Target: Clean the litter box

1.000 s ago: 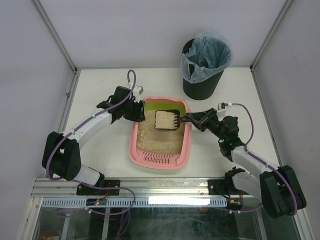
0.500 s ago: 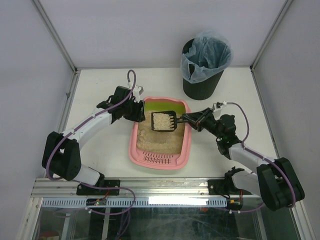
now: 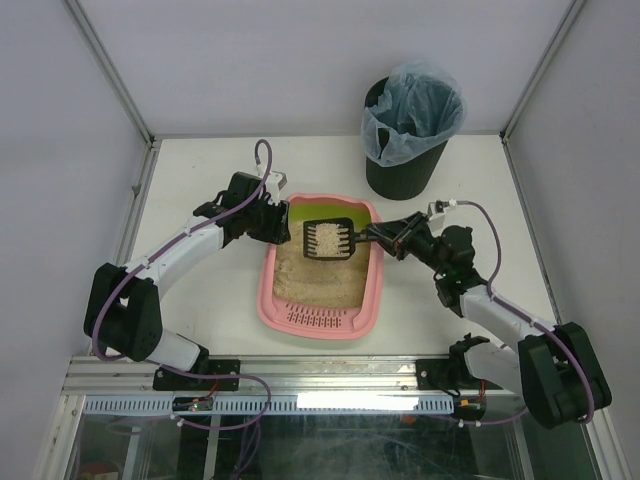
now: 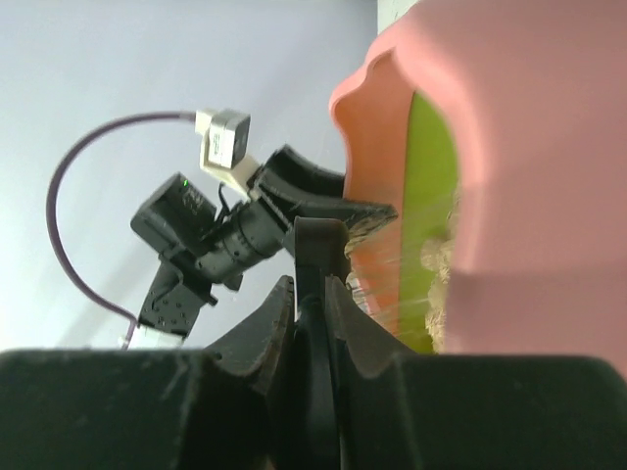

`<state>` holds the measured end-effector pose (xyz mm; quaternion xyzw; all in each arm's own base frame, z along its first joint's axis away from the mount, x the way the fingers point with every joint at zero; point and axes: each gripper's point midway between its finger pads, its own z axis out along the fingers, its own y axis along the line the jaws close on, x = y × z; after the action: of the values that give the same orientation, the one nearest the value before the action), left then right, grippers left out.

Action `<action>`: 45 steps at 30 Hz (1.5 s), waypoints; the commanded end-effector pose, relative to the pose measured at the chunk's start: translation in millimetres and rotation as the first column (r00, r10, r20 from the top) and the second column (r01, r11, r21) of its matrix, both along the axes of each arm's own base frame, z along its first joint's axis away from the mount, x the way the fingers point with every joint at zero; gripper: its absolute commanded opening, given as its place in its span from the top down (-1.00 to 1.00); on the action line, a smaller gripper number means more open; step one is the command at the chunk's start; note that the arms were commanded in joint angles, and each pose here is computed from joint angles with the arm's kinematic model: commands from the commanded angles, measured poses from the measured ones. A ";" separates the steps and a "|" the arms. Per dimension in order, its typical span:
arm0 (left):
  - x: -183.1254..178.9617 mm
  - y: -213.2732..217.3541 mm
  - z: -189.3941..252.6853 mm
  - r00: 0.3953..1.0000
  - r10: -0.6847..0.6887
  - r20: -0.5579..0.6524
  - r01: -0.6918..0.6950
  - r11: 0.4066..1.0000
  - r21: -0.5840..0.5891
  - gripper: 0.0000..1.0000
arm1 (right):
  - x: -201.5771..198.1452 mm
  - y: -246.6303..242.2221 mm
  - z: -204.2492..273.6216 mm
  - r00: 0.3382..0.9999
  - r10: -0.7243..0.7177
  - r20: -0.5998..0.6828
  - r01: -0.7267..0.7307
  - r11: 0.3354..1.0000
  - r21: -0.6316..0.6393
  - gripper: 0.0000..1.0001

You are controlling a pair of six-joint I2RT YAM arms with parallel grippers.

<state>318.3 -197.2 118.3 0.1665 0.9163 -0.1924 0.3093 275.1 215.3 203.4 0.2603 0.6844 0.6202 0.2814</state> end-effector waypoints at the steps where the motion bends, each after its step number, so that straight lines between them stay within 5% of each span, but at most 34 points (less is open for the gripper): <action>1: -1.5 -17.3 13.5 0.998 -0.054 0.023 0.055 0.997 -0.058 0.02 | -5.2 16.3 38.6 0.988 0.066 0.140 -0.067 0.998 -0.003 1.00; 4: -1.4 -15.6 15.2 0.999 -0.044 0.031 0.045 0.997 -0.057 0.03 | 6.7 -13.8 18.7 0.996 -0.075 0.057 0.075 0.997 0.002 1.00; 8: 1.3 -16.7 22.2 0.998 -0.037 0.058 0.041 0.997 -0.070 0.03 | -10.6 21.0 38.0 0.985 0.094 0.145 -0.089 0.995 -0.042 1.00; 11: -0.2 -19.0 21.5 0.998 -0.042 0.052 0.047 0.995 -0.084 0.03 | 4.1 -18.7 15.0 0.995 -0.093 0.047 0.093 0.996 -0.013 1.00; 15: 2.6 -17.4 36.2 0.995 -0.026 0.099 0.036 0.994 -0.099 0.02 | -10.8 15.2 38.5 0.986 0.091 0.139 -0.086 0.995 -0.043 1.00; 18: 4.6 -17.7 43.8 0.993 -0.013 0.121 0.027 0.993 -0.115 -0.03 | 0.7 -14.8 22.2 0.995 -0.068 0.070 0.072 0.996 -0.049 1.00; 22: 7.1 -15.8 53.7 0.987 0.021 0.156 0.001 0.990 -0.138 -0.09 | -8.7 3.3 39.8 0.989 0.073 0.128 -0.060 0.993 -0.099 1.00; 25: 11.2 -15.1 66.0 0.983 0.045 0.179 -0.017 0.988 -0.152 -0.15 | 0.1 -19.7 27.4 0.995 -0.068 0.073 0.074 0.993 -0.094 1.00; 29: 12.9 -4.6 79.3 0.972 0.110 0.208 -0.079 0.986 -0.149 -0.19 | -6.6 6.9 29.7 0.993 0.059 0.101 -0.035 0.973 -0.228 1.00; 33: 0.6 8.0 78.5 0.968 0.159 0.195 -0.132 0.981 -0.146 -0.17 | 2.0 -11.1 16.3 0.992 -0.061 0.111 0.103 0.899 -0.426 1.00; 45: -47.8 -0.4 45.7 0.994 0.102 0.036 -0.091 0.971 -0.222 0.11 | 21.9 27.3 29.5 0.965 -0.037 0.259 0.235 0.559 -0.795 1.00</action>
<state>284.6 -186.1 162.0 0.0884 0.8933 -0.2364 0.3720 277.0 251.9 218.6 0.1059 0.8377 0.3417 0.4127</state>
